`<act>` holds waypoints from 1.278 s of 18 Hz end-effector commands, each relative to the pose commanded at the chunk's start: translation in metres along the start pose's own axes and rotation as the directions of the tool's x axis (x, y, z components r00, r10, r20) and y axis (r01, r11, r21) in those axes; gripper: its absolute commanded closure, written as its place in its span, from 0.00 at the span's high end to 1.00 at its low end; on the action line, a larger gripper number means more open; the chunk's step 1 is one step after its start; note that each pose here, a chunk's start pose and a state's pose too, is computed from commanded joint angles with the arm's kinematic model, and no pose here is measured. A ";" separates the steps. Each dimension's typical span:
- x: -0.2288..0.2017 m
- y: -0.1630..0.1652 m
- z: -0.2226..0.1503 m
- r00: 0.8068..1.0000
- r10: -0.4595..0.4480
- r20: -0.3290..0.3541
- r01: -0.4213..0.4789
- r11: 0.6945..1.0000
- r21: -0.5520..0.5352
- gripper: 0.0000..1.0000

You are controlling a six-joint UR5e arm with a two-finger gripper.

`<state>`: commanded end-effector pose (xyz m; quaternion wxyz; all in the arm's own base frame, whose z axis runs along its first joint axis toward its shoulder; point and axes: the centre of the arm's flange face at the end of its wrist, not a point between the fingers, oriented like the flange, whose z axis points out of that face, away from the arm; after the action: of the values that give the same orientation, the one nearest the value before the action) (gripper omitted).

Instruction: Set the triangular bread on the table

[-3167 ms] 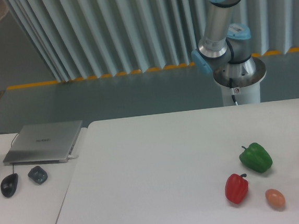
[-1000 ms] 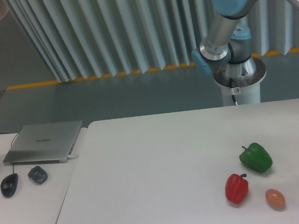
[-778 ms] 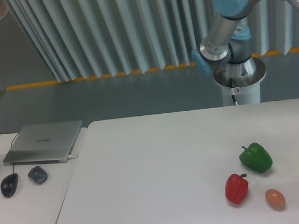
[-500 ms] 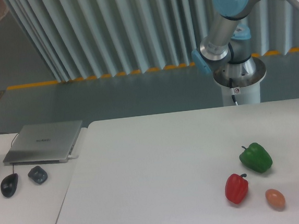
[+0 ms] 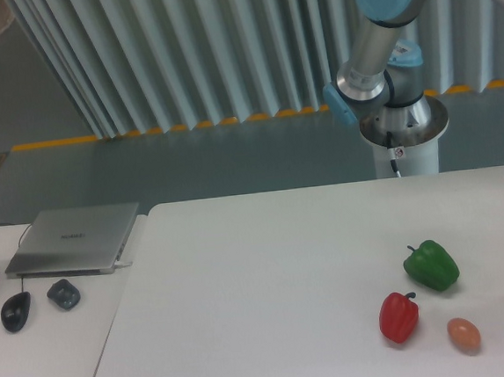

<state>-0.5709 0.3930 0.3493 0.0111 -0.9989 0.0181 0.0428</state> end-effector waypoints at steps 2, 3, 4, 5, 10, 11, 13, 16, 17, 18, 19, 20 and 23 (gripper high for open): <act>0.005 -0.001 -0.013 1.000 -0.006 -0.019 0.006 1.000 0.022 0.40; 0.007 -0.001 -0.018 0.999 -0.022 -0.037 0.024 0.999 0.041 0.40; 0.010 -0.001 -0.026 0.998 -0.046 -0.048 0.049 0.997 0.067 0.40; 0.014 -0.003 -0.038 0.995 -0.080 -0.063 0.086 0.992 0.095 0.40; 0.042 -0.022 -0.057 0.990 -0.097 -0.102 0.105 0.992 0.073 0.40; 0.049 -0.028 -0.059 0.988 -0.111 -0.106 0.119 0.990 0.072 0.40; 0.063 -0.043 -0.068 0.987 -0.124 -0.104 0.133 0.988 0.079 0.40; 0.087 -0.078 -0.070 0.967 -0.226 -0.114 0.238 0.966 0.101 0.40; 0.094 -0.091 -0.069 0.962 -0.253 -0.105 0.265 0.957 0.118 0.40; 0.105 -0.101 -0.064 0.963 -0.246 -0.108 0.258 0.959 0.119 0.40; 0.117 -0.108 -0.055 0.965 -0.233 -0.121 0.246 0.964 0.104 0.40; 0.131 -0.114 -0.045 0.966 -0.221 -0.137 0.234 0.969 0.085 0.40; 0.178 -0.147 -0.030 0.969 -0.184 -0.166 0.196 0.979 0.058 0.40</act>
<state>-0.3856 0.5329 0.3666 0.0505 -0.9951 -0.0752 -0.0396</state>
